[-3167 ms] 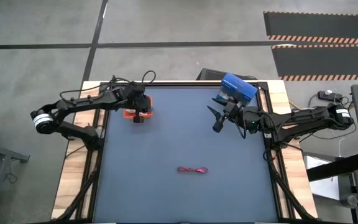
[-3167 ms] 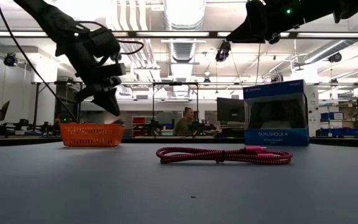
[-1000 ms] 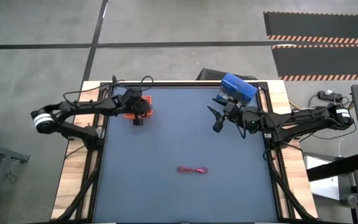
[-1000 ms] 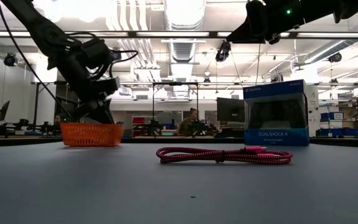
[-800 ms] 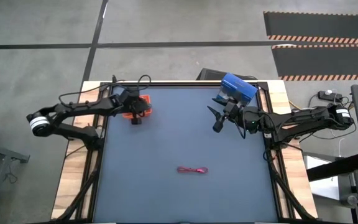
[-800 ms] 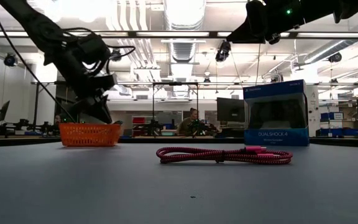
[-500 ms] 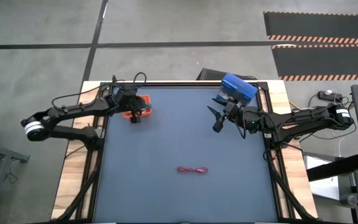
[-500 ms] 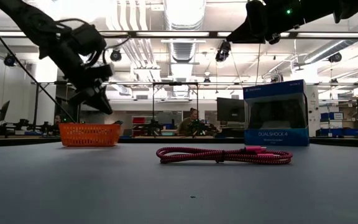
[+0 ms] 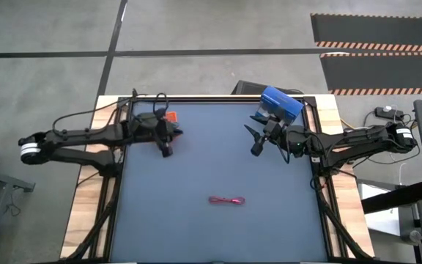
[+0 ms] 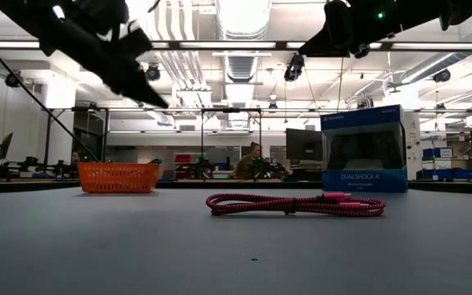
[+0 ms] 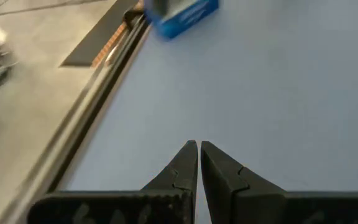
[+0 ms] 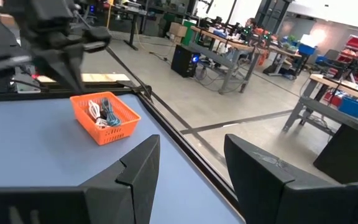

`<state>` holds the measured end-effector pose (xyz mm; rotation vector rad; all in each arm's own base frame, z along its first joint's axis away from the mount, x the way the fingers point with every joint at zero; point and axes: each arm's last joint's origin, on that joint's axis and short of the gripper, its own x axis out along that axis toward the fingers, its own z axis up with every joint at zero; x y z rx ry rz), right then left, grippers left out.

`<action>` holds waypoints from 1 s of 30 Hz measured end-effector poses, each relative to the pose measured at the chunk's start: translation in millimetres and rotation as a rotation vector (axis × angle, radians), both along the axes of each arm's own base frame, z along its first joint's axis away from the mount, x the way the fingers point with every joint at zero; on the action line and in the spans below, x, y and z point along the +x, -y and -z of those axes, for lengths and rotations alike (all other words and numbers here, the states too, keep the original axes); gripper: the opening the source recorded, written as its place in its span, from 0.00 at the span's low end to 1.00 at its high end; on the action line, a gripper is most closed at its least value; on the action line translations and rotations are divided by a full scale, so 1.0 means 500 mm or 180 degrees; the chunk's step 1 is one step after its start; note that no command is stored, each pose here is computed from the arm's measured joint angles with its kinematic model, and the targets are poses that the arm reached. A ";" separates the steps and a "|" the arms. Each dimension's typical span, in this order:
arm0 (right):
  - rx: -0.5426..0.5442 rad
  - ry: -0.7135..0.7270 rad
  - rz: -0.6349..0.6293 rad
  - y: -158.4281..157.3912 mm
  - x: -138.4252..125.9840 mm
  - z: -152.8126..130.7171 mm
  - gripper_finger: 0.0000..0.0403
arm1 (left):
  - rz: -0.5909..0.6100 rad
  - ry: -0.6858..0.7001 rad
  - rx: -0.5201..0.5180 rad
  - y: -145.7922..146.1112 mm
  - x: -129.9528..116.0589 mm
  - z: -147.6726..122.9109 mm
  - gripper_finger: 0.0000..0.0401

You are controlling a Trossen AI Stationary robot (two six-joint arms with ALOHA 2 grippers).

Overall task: Pick and place USB-C Cables
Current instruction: Put the black pink charger cable into the orange basket

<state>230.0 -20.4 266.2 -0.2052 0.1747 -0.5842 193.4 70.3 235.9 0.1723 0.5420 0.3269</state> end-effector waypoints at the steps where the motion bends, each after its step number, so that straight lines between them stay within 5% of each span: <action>1: -0.0011 -0.0007 -0.0001 0.000 0.000 0.000 0.42 | 0.0046 0.0076 -0.0060 0.011 0.007 -0.002 0.01; 12: -0.0237 -0.0038 -0.0040 0.000 0.005 -0.025 0.42 | 0.0319 0.0333 -0.0566 0.122 0.079 0.006 0.01; 30: -0.0427 -0.0045 -0.0313 -0.005 0.007 -0.063 0.42 | 0.0451 -0.0459 -0.1055 0.247 0.252 0.048 0.01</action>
